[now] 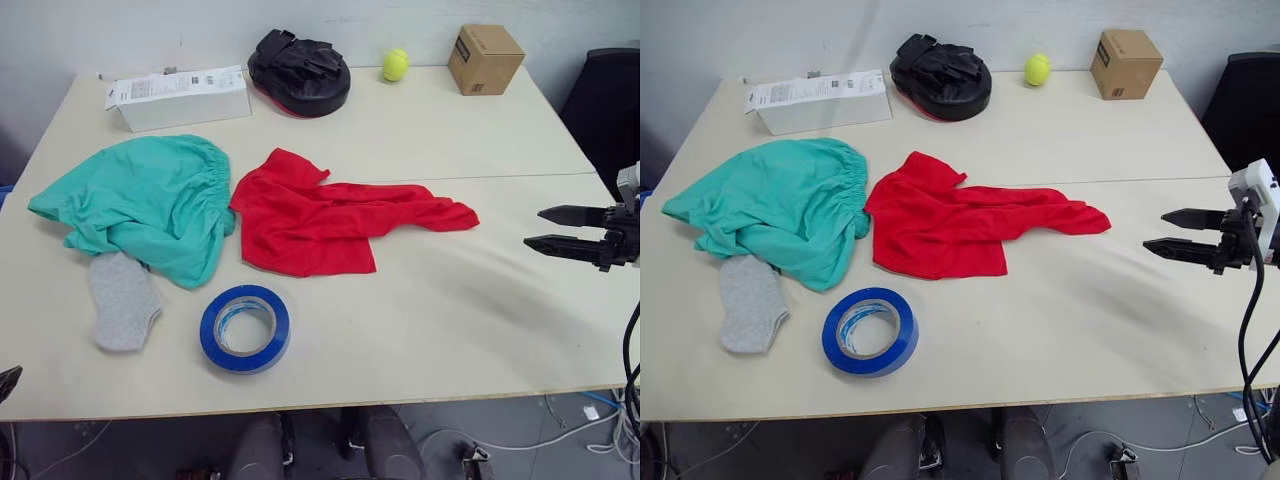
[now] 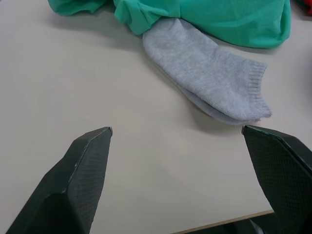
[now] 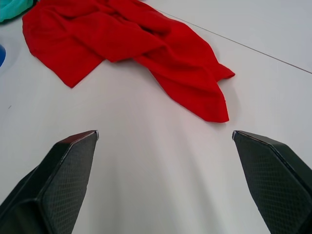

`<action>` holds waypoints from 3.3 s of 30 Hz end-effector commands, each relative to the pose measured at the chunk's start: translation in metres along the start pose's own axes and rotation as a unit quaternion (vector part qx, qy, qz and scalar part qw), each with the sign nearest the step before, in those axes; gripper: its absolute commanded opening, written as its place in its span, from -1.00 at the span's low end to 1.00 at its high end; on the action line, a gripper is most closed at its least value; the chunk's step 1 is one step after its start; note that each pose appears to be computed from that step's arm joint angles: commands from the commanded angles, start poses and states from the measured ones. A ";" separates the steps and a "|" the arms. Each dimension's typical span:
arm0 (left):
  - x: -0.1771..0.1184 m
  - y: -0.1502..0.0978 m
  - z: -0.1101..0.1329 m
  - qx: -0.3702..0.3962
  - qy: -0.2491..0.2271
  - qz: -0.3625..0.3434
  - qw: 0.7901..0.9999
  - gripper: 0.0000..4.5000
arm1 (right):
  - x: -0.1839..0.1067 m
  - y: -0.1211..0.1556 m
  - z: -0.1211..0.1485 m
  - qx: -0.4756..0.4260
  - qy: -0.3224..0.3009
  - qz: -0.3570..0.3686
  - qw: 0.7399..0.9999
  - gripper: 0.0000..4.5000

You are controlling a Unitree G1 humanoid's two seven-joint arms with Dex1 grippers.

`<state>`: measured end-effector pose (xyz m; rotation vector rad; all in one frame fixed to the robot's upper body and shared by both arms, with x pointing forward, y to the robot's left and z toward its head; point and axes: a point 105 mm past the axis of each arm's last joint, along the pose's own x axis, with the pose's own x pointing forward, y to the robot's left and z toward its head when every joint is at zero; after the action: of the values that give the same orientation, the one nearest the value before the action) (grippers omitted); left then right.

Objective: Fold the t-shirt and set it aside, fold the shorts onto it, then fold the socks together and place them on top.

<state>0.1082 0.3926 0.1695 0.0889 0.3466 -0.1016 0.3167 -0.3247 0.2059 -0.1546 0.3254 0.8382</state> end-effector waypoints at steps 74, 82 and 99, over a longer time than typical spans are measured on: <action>0.141 -0.209 0.018 0.434 0.044 -0.552 0.710 -0.46 | 0.077 0.187 0.076 -0.223 -0.073 0.327 0.915 1.00; 0.127 -0.165 0.061 0.310 -0.012 -0.314 0.897 -0.47 | 0.096 0.199 0.098 -0.209 -0.123 0.391 0.888 1.00; 0.058 0.010 0.018 0.056 0.104 0.154 0.981 -0.47 | 0.134 0.206 0.109 -0.211 -0.157 0.445 0.856 1.00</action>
<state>0.1653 0.3919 0.1580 0.2236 0.5766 0.1894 0.2731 -0.0651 0.2514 -0.2493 -0.0863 1.8260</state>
